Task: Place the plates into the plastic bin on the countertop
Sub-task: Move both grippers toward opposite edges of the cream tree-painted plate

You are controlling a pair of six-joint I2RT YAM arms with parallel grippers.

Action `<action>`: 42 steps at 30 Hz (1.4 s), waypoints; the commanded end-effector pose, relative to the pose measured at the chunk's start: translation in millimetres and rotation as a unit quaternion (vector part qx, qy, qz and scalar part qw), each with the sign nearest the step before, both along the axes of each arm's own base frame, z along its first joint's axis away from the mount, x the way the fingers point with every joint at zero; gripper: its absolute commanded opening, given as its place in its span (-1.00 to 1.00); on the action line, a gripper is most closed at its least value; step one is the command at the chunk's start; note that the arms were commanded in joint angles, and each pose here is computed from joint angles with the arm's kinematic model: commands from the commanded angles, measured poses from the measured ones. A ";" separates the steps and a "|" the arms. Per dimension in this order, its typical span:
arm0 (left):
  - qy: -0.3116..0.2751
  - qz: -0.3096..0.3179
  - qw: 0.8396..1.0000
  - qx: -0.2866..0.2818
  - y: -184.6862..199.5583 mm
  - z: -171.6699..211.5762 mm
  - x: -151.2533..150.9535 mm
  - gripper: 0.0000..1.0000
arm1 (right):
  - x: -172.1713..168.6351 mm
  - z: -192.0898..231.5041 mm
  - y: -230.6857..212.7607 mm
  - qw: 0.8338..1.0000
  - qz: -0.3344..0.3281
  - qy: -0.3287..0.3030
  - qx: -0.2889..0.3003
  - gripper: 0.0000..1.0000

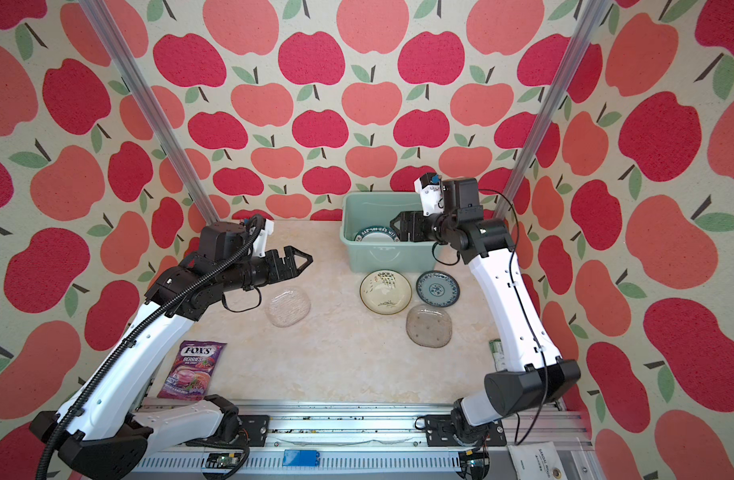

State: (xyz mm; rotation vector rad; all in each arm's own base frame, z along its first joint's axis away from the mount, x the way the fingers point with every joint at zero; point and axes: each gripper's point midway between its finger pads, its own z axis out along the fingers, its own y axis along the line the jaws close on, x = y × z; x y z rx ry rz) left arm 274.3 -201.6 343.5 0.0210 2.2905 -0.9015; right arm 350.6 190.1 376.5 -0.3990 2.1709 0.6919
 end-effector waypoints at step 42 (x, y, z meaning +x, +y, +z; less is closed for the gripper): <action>0.126 -0.004 0.989 -0.076 -111.4 -246.1 98.8 0.99 | 7.9 -285.8 -47.0 0.940 -0.121 0.299 0.106 0.47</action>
